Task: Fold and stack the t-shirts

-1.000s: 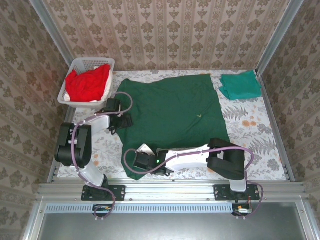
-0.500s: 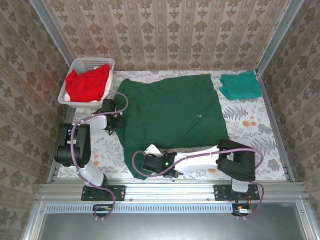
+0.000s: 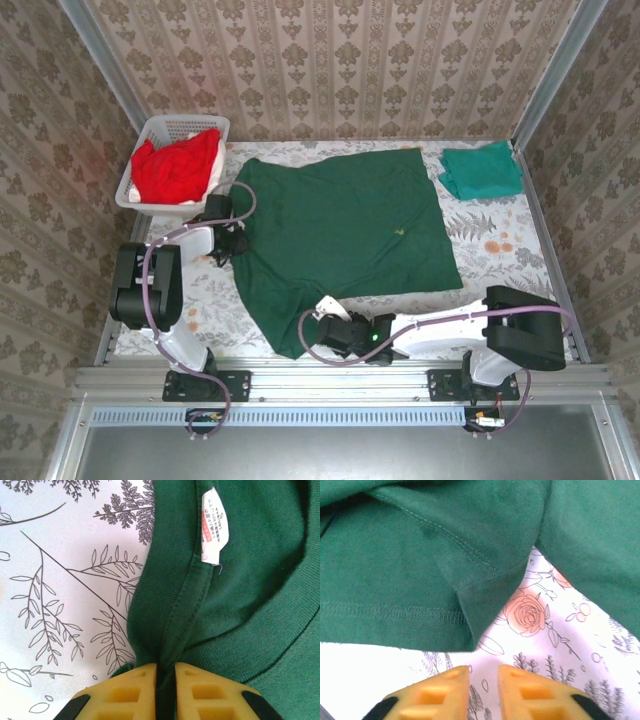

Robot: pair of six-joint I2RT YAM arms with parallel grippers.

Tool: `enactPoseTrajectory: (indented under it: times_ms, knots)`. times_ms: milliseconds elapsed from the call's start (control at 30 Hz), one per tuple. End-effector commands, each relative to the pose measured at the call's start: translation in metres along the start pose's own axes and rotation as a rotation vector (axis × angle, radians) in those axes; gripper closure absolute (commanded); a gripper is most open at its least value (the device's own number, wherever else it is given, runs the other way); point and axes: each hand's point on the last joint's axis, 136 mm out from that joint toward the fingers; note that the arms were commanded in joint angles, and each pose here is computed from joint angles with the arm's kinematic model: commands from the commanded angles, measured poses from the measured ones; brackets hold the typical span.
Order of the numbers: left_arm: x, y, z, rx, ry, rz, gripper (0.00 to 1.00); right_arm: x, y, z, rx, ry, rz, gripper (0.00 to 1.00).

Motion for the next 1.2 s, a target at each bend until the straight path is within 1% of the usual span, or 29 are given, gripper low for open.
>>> enactPoseTrajectory:
  times_ms: [0,33,100,200,333,400,533,633,700,733,833,900,1000,1167]
  knots:
    - [-0.018,0.012,-0.008,0.046,0.079,0.000,0.83,0.026,0.010,0.017,0.040,-0.101,0.033,0.65]
    - [-0.019,0.012,-0.008,0.045,0.080,0.001,0.82,0.035,0.016,0.018,0.062,-0.121,0.046,0.63]
    - [-0.018,0.011,-0.008,0.042,0.076,0.001,0.82,0.049,0.034,0.015,0.117,-0.133,0.088,0.63]
    - [-0.018,0.011,-0.009,0.040,0.077,0.001,0.81,0.060,0.059,0.001,0.165,-0.092,0.125,0.66]
    - [-0.018,0.009,-0.009,0.031,0.076,-0.004,0.80,0.058,0.091,-0.020,0.245,-0.041,0.138,0.65]
    - [-0.018,0.009,-0.009,0.030,0.077,-0.006,0.80,0.055,0.102,-0.030,0.253,-0.021,0.140,0.65]
    - [-0.018,0.008,-0.009,0.025,0.077,-0.008,0.80,0.052,0.110,-0.046,0.233,0.023,0.148,0.67]
    - [-0.018,0.008,-0.009,0.022,0.079,-0.009,0.80,0.050,0.121,-0.047,0.283,0.042,0.144,0.66]
    - [-0.018,0.008,-0.009,0.020,0.078,-0.009,0.80,0.046,0.126,-0.047,0.291,0.058,0.158,0.66]
    - [-0.019,0.008,-0.009,0.019,0.080,-0.010,0.80,0.044,0.130,-0.046,0.300,0.062,0.169,0.67]
    - [-0.019,0.008,-0.009,0.020,0.078,-0.005,0.80,0.038,0.144,-0.041,0.346,0.071,0.188,0.82]
    - [-0.019,0.008,-0.009,0.020,0.078,-0.005,0.80,0.035,0.151,-0.037,0.359,0.070,0.205,0.87]
    - [-0.019,0.009,-0.009,0.022,0.078,-0.005,0.80,0.035,0.154,-0.031,0.357,0.060,0.232,0.99]
    - [-0.020,0.008,-0.009,0.020,0.078,-0.005,0.80,0.045,0.157,-0.006,0.389,0.023,0.267,1.00]
Point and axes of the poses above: each hand's point on the last joint's axis, 136 mm out from that joint toward the fingers, its own z axis back along the fingers, its own y axis along the line the jaws close on, x = y × z
